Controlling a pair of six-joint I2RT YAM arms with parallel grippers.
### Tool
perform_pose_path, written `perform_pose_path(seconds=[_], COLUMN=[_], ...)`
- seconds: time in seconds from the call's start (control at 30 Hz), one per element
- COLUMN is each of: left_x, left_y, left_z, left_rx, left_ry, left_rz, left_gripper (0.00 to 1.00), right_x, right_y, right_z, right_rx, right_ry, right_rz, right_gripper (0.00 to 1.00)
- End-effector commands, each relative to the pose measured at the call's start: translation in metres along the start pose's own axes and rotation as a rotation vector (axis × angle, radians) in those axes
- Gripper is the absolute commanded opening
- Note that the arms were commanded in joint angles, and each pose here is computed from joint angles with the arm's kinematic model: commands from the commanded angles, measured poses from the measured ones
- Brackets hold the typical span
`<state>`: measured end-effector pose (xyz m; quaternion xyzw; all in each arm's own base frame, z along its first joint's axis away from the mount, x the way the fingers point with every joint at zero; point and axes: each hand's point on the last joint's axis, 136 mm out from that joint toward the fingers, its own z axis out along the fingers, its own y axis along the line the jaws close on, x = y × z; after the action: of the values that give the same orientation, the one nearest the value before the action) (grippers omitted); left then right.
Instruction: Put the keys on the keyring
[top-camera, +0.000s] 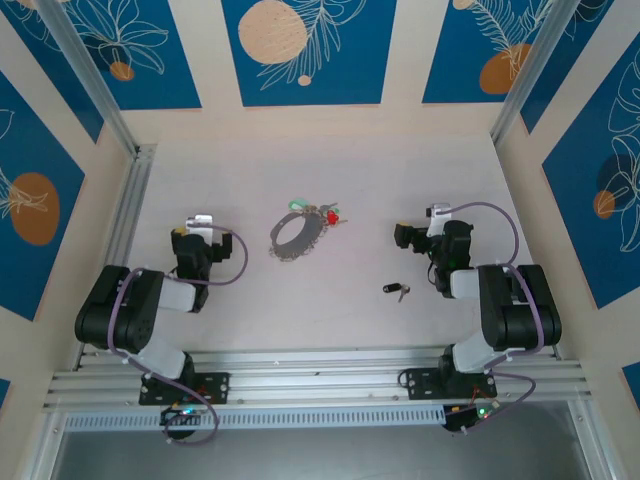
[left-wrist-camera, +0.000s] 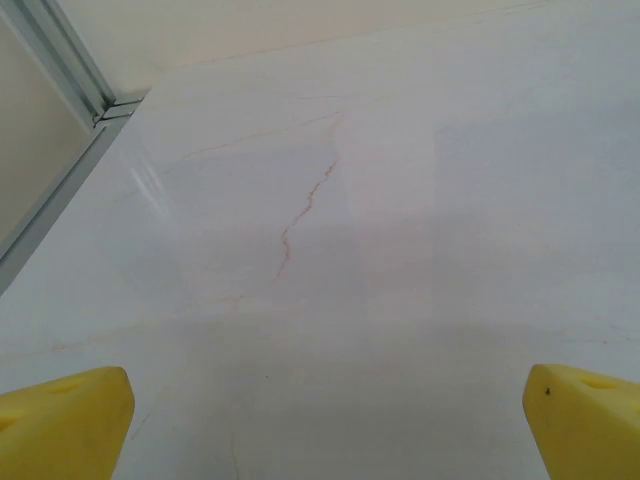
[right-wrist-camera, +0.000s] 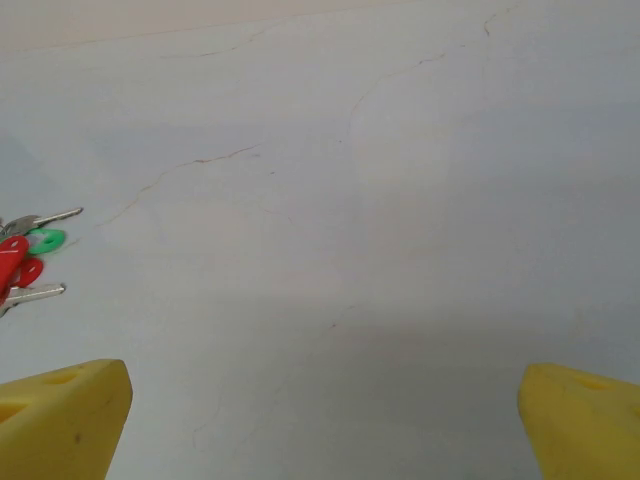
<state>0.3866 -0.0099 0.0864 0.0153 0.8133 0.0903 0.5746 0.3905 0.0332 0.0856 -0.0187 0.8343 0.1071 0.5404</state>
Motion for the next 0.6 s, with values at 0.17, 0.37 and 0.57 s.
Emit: perform_pose_path(seconds=[0.17, 0.37, 0.57], left_x=[-0.0105, -0.0105, -0.0107], left_y=[0.0025, 0.0024, 0.0020], left_z=[0.0022, 0.0022, 0.0022], left_rx=[0.001, 0.001, 0.003], left_ry=[-0.033, -0.033, -0.034], left_rz=[-0.023, -0.024, -0.023], left_gripper=[1.00, 1.00, 1.00], right_x=[-0.0097, -0.0093, -0.0092], right_y=[0.0000, 0.0000, -0.0003], right_z=[0.0017, 0.0017, 0.0016], right_rx=[-0.008, -0.007, -0.006], right_ry=[-0.020, -0.019, -0.018], right_rz=[-0.017, -0.018, -0.017], right_gripper=[0.99, 0.99, 0.99])
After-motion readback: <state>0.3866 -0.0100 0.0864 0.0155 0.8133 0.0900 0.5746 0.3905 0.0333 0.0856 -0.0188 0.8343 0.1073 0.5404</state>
